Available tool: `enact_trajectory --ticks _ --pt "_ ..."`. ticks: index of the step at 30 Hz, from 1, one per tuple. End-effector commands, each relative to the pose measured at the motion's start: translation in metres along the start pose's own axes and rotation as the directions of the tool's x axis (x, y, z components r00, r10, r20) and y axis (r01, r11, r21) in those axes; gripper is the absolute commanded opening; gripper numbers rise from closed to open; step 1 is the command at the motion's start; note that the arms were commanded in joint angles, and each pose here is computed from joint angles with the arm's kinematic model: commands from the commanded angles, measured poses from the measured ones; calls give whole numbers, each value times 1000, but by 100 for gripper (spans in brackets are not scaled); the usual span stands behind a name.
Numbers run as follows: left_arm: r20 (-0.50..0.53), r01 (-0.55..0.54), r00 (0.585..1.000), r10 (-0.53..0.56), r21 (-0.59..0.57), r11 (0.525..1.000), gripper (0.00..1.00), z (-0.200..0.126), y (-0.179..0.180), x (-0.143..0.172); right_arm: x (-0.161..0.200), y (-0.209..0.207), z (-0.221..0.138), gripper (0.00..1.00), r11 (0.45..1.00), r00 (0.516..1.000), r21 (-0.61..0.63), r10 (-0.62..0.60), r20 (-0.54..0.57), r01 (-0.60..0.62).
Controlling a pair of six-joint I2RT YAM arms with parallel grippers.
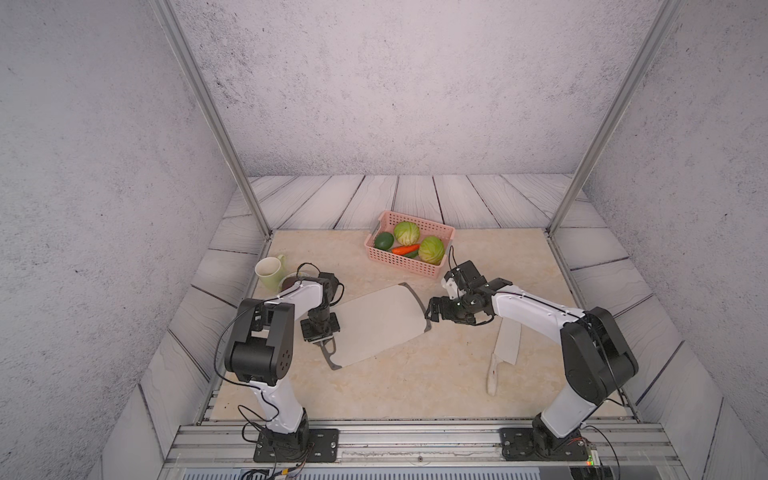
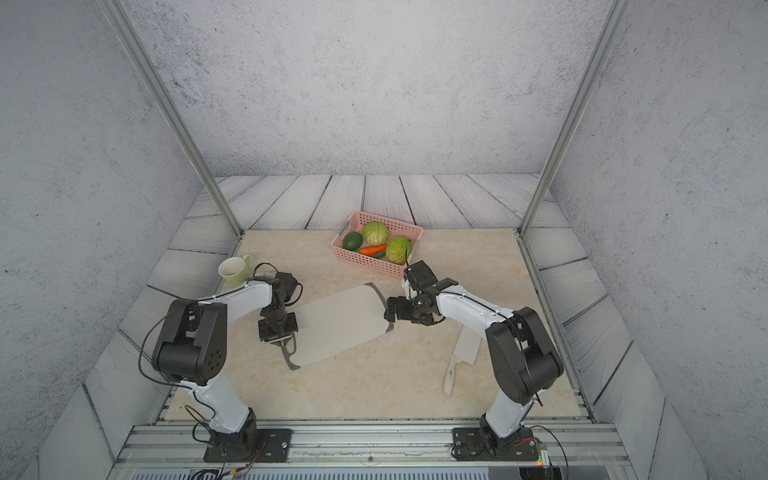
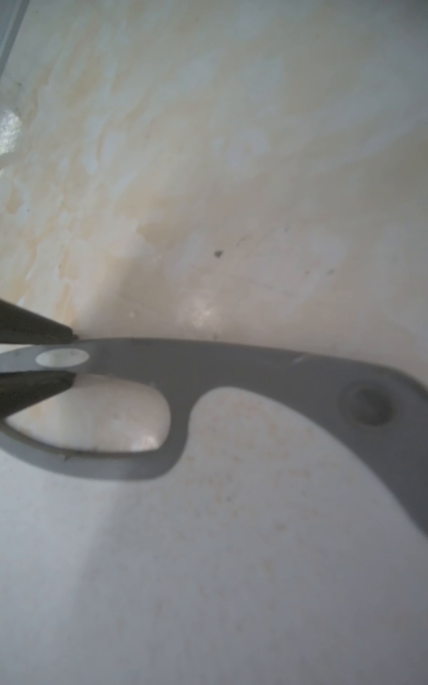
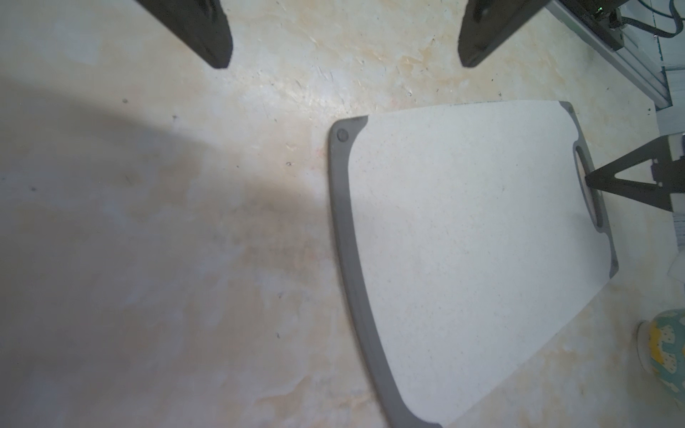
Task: Align the knife with the edge of the cutting board
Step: Adjust the work surface at the center of the board.
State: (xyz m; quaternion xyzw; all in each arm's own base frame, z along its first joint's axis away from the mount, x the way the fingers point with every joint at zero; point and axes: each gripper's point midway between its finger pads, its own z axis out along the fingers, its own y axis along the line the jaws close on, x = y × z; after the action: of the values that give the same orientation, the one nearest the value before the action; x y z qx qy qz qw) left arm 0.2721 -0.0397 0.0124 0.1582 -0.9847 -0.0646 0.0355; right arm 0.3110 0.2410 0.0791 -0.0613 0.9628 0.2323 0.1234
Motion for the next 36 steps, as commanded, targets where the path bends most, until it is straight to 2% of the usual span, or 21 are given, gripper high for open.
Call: enact_trajectory --ticks 1,9,17,27,30,34,36 --pt "-42 -93 995 93 6 996 0 0 -15 6 8 -6 5 99 999 1000 25 24 -10 -24" --pt "-27 -161 986 162 18 987 0 -5 -41 -3 31 -30 11 99 993 996 81 86 -9 -85" --pt "37 -244 969 243 29 969 0 -20 -74 -12 42 -40 10 99 987 992 102 127 10 -128" --pt "103 -279 957 272 54 959 1 -33 -83 -20 48 -50 5 99 979 989 141 144 22 -146" --pt "141 -277 954 266 67 959 15 -42 -82 -21 50 -51 6 99 978 989 147 148 24 -150" --pt "168 -267 954 250 81 960 44 -50 -81 -20 50 -53 7 99 976 988 151 155 27 -158" --pt "172 -265 953 248 83 961 55 -51 -80 -19 49 -53 6 99 976 987 150 155 30 -158"
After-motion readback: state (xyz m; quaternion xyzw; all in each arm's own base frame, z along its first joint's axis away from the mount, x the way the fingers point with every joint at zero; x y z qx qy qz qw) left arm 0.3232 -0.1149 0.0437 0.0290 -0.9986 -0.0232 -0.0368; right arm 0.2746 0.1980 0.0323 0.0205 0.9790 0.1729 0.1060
